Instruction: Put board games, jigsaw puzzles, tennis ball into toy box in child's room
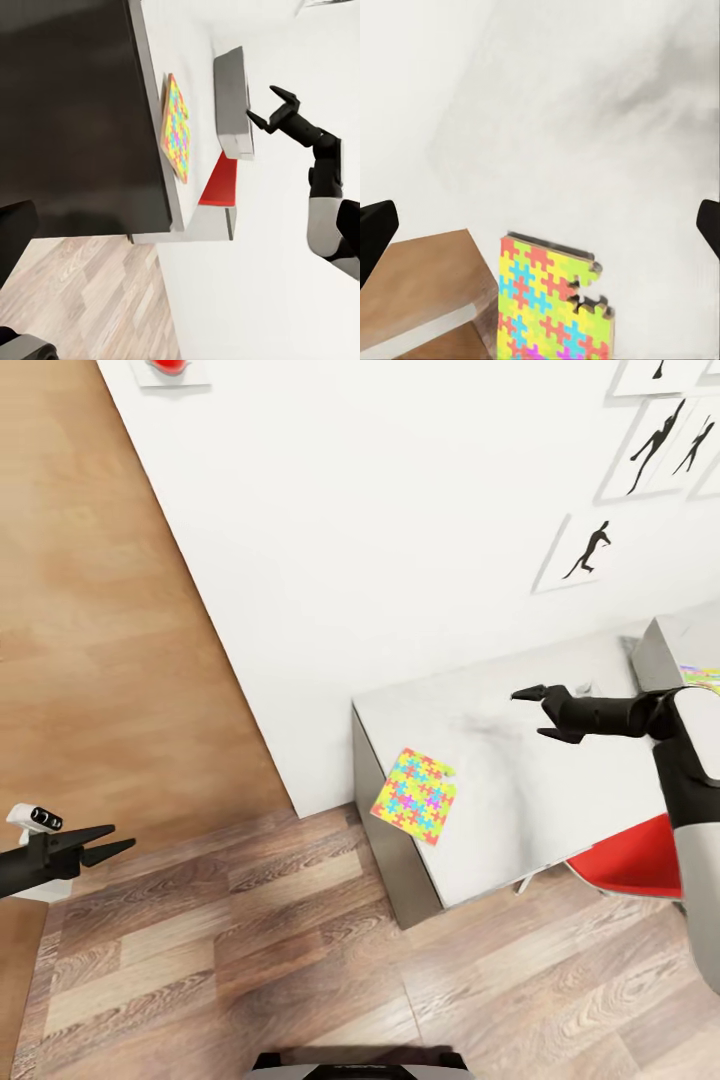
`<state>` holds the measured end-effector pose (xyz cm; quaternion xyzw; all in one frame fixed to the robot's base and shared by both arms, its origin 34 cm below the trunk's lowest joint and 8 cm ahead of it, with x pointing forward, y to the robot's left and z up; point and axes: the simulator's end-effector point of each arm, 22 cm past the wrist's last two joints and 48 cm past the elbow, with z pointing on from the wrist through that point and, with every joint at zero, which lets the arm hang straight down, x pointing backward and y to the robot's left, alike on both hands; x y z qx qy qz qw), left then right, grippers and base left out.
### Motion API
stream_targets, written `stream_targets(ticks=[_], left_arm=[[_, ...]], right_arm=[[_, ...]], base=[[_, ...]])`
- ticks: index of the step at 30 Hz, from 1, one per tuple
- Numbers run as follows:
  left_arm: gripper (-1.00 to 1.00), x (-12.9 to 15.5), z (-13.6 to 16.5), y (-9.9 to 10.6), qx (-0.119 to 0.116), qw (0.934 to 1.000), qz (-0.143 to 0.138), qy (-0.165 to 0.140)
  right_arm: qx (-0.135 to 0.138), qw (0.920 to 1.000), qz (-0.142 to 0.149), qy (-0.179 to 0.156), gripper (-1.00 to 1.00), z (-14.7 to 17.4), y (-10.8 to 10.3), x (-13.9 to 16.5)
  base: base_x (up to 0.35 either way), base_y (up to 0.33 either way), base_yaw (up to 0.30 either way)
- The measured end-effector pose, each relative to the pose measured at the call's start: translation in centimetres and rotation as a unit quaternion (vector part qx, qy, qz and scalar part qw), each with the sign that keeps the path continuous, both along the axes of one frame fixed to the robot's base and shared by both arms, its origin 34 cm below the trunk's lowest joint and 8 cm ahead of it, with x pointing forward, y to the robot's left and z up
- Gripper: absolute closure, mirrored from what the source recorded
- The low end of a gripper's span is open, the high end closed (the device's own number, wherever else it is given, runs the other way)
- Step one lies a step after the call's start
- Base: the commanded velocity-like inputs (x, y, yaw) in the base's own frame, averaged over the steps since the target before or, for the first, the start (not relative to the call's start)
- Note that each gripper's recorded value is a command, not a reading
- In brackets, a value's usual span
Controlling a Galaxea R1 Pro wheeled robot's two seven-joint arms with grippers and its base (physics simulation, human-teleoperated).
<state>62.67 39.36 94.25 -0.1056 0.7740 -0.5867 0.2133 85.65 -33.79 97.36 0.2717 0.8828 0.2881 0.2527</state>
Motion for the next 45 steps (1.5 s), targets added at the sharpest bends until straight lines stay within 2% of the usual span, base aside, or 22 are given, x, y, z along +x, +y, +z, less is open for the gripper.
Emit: stream_targets(ticks=[5,11,18,20,25,40,45], left_arm=[[-1.0,0.0,0.0,0.1,0.001,1.0,0.001,0.0],[-1.0,0.0,0.1,0.1,0.001,1.0,0.001,-0.001],[-1.0,0.0,0.1,0.0,-0.001,1.0,0.001,-0.001],[-1.0,0.0,0.0,0.0,-0.001,1.0,0.001,-0.001],[-1.0,0.0,0.1,0.0,0.003,1.0,-0.001,-0.008],[-1.0,0.1,0.1,0.0,0.007,0.9998,-0.003,-0.019],[-1.0,0.1,0.1,0.0,0.007,0.9998,-0.003,-0.019]], right_arm=[[0.017,0.9997,0.0,0.02,-1.0,-1.8,-0.5,-1.9],[0.014,0.9992,-0.006,0.038,-1.0,-3.3,-1.6,-3.5],[0.001,0.9979,-0.02,0.062,-1.0,-4.9,-5.0,-5.9],[0.008,0.9968,-0.026,0.075,-1.0,-5.8,-6.1,-7.5],[0.018,0.9957,-0.036,0.084,-1.0,-5.8,-8.0,-9.0],[0.022,0.9946,-0.041,0.093,-1.0,-6.3,-8.5,-9.6],[0.028,0.9921,-0.051,0.111,-1.0,-7.7,-9.0,-10.4]], base=[[0.0,0.034,0.0],[0.0,0.135,0.0],[-0.009,0.051,0.0],[-0.092,0.008,0.0],[-0.072,0.003,0.0],[-0.048,0.0,0.0],[-0.012,0.0,0.0]])
